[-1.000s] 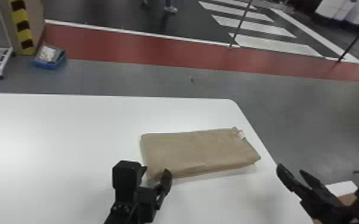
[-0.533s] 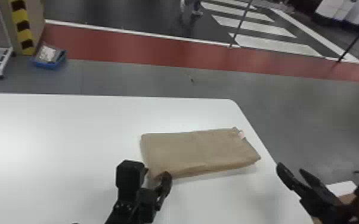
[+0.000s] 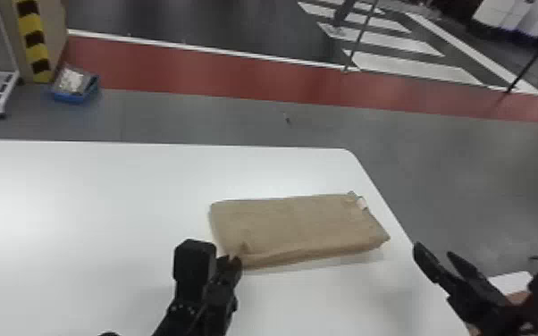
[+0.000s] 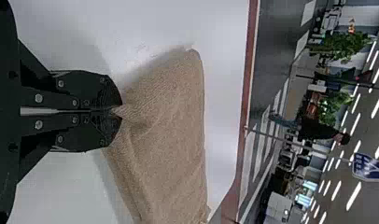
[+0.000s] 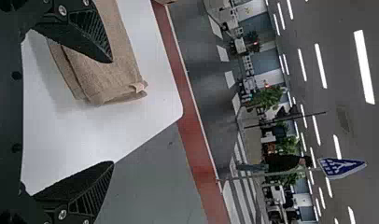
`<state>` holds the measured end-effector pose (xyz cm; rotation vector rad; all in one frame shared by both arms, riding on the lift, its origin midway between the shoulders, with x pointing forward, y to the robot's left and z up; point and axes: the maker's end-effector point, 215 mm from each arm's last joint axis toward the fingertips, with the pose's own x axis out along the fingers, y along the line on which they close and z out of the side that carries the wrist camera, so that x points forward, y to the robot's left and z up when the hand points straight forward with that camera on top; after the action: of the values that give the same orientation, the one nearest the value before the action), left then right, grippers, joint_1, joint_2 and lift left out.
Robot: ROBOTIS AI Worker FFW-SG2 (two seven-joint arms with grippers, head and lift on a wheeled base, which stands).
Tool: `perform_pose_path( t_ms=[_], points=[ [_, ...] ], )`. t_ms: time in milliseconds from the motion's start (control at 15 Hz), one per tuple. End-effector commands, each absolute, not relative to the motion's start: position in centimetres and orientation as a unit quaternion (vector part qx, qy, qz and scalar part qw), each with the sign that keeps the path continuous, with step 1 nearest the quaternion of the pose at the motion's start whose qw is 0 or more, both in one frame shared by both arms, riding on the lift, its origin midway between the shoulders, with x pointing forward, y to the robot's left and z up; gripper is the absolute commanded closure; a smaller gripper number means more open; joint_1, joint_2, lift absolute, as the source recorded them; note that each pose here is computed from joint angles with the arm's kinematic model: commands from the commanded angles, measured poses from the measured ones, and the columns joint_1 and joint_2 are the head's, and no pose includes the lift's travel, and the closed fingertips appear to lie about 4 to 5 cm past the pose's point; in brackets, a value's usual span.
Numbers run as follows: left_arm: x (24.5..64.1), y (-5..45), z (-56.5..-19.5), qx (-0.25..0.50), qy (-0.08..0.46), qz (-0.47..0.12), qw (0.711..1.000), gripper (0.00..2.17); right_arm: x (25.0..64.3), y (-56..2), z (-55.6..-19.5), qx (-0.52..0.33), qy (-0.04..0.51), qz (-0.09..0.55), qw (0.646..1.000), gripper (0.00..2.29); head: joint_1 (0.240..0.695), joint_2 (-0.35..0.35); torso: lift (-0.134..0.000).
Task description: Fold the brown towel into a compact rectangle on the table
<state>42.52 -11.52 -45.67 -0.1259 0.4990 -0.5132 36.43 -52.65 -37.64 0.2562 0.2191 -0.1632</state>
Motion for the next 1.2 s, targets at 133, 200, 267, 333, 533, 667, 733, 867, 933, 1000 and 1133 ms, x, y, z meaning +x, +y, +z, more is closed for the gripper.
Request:
perform_pose_path(
  t_ms=[133,200,267,333,533,667,733,867,933,1000,1133],
  points=[
    [45.3,-9.0,-43.5,-0.062,0.225,-0.229,0.945,1.26,37.0,-52.2,-37.7,0.127,0.109,-0.077,0.983,0.12,0.695,-0.350,-0.125],
    [45.9,-8.1,-43.6,-0.053,0.227,-0.223,0.946,1.26,37.2,-52.0,-37.8,0.128,0.111,-0.076,0.983,0.12,0.695,-0.350,-0.125],
    [47.1,-6.8,-43.0,-0.041,0.220,-0.212,0.951,1.26,37.3,-51.8,-37.9,0.128,0.112,-0.074,0.983,0.12,0.695,-0.350,-0.125],
    [48.0,-6.2,-42.6,-0.024,0.212,-0.210,0.954,1.26,37.6,-51.5,-37.9,0.128,0.113,-0.072,0.983,0.12,0.695,-0.350,-0.125],
    [50.3,0.6,-42.1,-0.007,0.204,-0.169,0.964,1.26,38.1,-50.7,-38.2,0.127,0.116,-0.067,0.983,0.12,0.695,-0.350,-0.125],
    [49.9,4.6,-41.8,-0.016,0.204,-0.148,0.968,1.26,38.6,-50.1,-38.2,0.124,0.118,-0.064,0.983,0.12,0.695,-0.350,-0.125],
    [49.1,6.5,-42.0,-0.017,0.206,-0.137,0.969,1.26,38.8,-49.8,-38.1,0.125,0.117,-0.061,0.983,0.12,0.695,-0.350,-0.125],
    [46.8,8.9,-43.1,-0.009,0.217,-0.131,0.967,1.26,39.0,-49.2,-38.0,0.127,0.119,-0.056,0.983,0.13,0.695,-0.350,-0.125],
    [45.4,10.3,-43.5,-0.008,0.224,-0.125,0.967,1.26,39.2,-48.8,-38.2,0.129,0.120,-0.053,0.983,0.13,0.695,-0.350,-0.125],
    [44.3,10.9,-43.5,-0.008,0.226,-0.123,0.966,1.25,39.3,-48.5,-38.2,0.128,0.120,-0.051,0.983,0.13,0.695,-0.350,-0.125],
    [42.1,11.0,-43.0,0.015,0.228,-0.126,0.965,1.25,39.6,-47.5,-38.5,0.131,0.126,-0.044,0.982,0.13,0.695,-0.350,-0.125]
  ],
)
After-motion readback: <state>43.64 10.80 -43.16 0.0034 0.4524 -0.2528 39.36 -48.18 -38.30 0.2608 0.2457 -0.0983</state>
